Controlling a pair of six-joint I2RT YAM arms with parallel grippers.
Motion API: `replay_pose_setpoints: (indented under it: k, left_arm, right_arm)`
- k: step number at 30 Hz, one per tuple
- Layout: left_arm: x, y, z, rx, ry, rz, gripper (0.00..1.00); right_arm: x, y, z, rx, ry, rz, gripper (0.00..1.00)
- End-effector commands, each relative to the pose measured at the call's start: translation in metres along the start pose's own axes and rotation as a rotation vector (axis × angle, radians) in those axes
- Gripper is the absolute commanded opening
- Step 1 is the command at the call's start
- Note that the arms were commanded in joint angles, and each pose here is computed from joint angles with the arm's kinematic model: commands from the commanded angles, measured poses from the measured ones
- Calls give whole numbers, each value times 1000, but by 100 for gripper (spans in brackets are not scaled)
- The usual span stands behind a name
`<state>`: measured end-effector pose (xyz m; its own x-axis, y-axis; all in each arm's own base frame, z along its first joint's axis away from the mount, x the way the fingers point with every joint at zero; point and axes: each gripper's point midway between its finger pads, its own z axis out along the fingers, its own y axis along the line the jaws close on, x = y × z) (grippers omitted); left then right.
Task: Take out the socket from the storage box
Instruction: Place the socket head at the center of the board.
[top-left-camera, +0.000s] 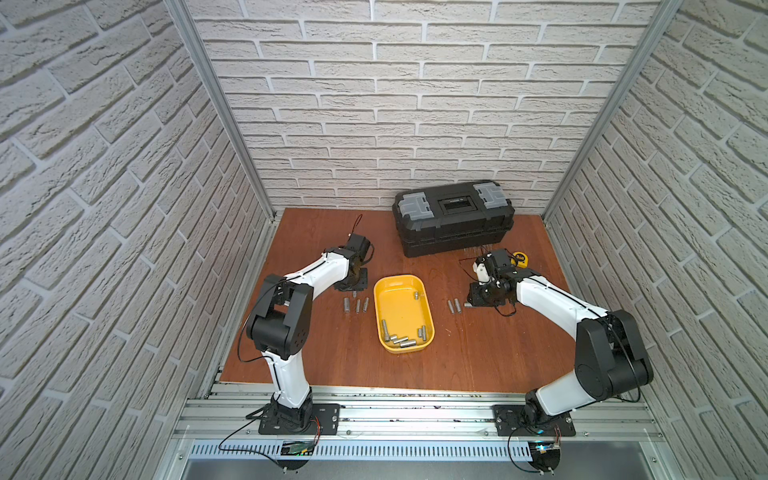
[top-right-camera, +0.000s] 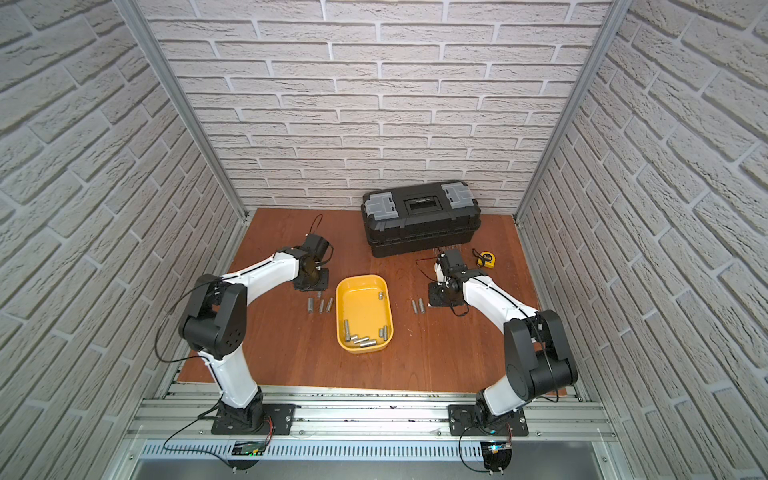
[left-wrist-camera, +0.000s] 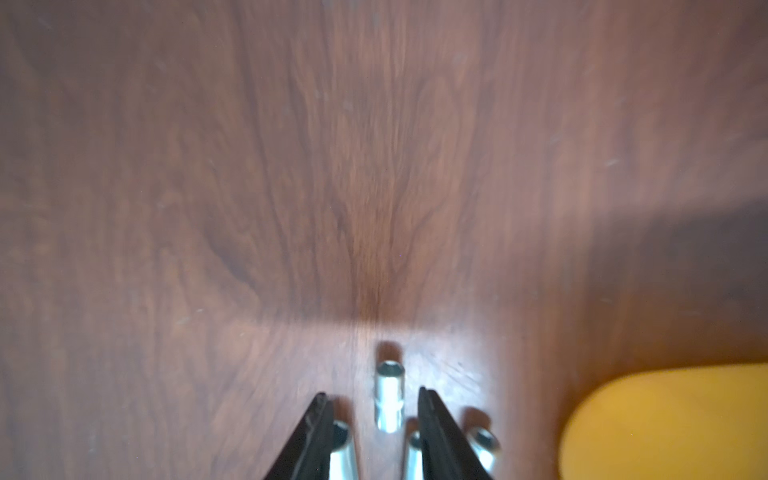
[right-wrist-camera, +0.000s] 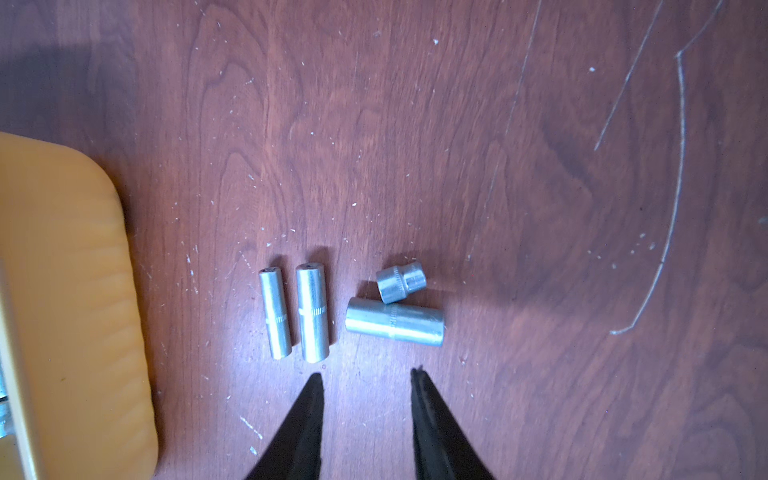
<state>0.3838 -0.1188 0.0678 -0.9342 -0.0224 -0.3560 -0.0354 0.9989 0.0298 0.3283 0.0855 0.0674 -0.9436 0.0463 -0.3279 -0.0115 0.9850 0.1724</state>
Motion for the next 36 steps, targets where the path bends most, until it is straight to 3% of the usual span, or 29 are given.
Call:
replay_pose_setpoints:
  k: [1, 16, 27, 36]
  left_arm:
    - [-18, 0, -28, 21, -75, -8, 41]
    - [-17, -22, -53, 53, -123, 57, 45]
    - [-18, -110, -80, 143, -173, 230, 46]
    - [1, -176, -68, 223, -124, 346, 46]
  right_arm:
    - [-8, 4, -9, -18, -43, -2, 37]
    - [-8, 5, -9, -21, -39, -8, 37]
    - [-6, 6, -5, -24, -26, -11, 37]
    - [-3, 5, -4, -25, -29, 0, 37]
